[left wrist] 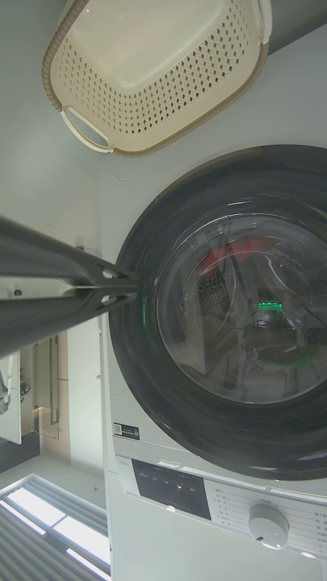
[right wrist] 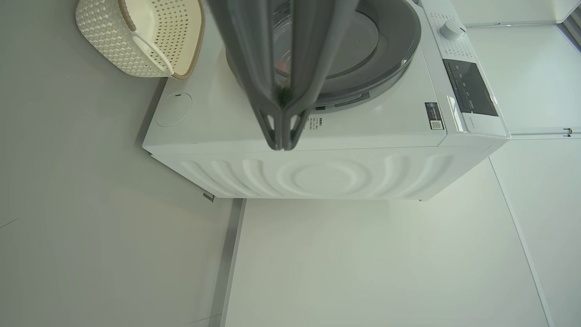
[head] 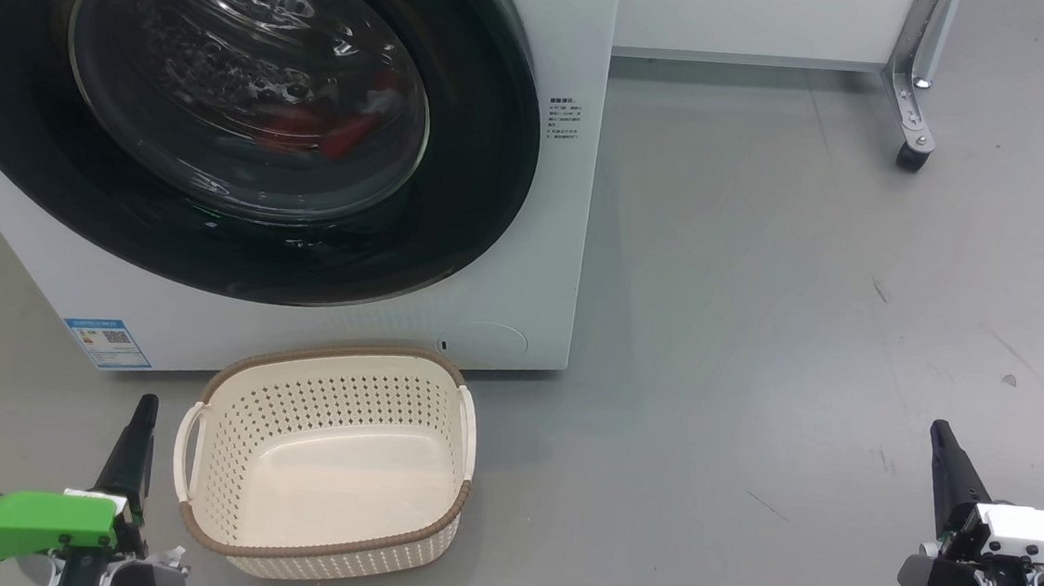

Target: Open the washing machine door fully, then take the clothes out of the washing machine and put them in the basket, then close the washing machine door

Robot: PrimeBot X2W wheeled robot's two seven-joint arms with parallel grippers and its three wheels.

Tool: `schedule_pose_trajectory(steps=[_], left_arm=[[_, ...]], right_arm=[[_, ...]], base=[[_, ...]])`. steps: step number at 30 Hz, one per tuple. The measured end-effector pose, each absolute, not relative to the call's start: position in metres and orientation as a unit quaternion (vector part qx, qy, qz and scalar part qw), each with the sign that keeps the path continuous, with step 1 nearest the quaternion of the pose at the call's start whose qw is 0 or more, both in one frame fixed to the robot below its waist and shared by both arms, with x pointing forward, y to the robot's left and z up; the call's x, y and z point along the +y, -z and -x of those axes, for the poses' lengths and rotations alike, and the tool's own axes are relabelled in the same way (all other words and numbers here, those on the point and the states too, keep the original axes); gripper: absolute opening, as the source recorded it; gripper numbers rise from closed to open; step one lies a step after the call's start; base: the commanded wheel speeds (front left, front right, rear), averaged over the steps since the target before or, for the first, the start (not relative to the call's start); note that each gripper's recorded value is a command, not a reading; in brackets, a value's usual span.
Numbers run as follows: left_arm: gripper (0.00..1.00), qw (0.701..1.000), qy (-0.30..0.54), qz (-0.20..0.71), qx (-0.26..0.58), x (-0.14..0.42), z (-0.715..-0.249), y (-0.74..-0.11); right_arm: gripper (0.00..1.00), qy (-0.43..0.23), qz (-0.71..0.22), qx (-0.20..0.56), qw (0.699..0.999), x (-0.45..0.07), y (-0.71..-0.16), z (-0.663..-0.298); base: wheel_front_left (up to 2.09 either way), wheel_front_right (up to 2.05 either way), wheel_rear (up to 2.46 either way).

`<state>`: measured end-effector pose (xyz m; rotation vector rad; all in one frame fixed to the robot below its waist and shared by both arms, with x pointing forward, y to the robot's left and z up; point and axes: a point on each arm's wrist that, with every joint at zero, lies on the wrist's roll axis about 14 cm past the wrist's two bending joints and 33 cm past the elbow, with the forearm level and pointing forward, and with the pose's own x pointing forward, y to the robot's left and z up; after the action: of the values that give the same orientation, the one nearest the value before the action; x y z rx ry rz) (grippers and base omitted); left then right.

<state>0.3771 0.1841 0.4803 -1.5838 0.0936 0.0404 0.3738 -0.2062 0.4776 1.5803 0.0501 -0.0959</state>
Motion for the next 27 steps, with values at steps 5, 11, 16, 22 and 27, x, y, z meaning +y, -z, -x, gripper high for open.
schedule_pose_trajectory(steps=[5,11,16,22,27], left_arm=[[0.0,0.701,-0.018,0.711,0.042,0.184,-0.377,-0.48],[0.0,0.701,-0.018,0.711,0.042,0.184,-0.377,-0.48],[1.0,0.691,-0.048,0.718,0.072,0.178,-0.363,-0.452],[1.0,0.687,-0.059,0.719,0.083,0.177,-0.357,-0.442],[1.0,0.688,-0.058,0.719,0.082,0.177,-0.357,-0.444]], right_arm=[[0.0,0.043,-0.71,0.023,0.702,-0.206,-0.478,-0.374],[0.0,0.043,-0.71,0.023,0.702,-0.206,-0.478,-0.374],[1.0,0.076,-0.717,0.054,0.691,-0.201,-0.448,-0.357],[1.0,0.085,-0.717,0.066,0.689,-0.197,-0.438,-0.351],[1.0,0.083,-0.709,0.064,0.697,-0.195,-0.44,-0.353]], base=[[0.0,0.0,0.0],[0.0,0.0,0.0],[0.0,0.0,0.0],[0.0,0.0,0.0],[0.0,0.0,0.0]])
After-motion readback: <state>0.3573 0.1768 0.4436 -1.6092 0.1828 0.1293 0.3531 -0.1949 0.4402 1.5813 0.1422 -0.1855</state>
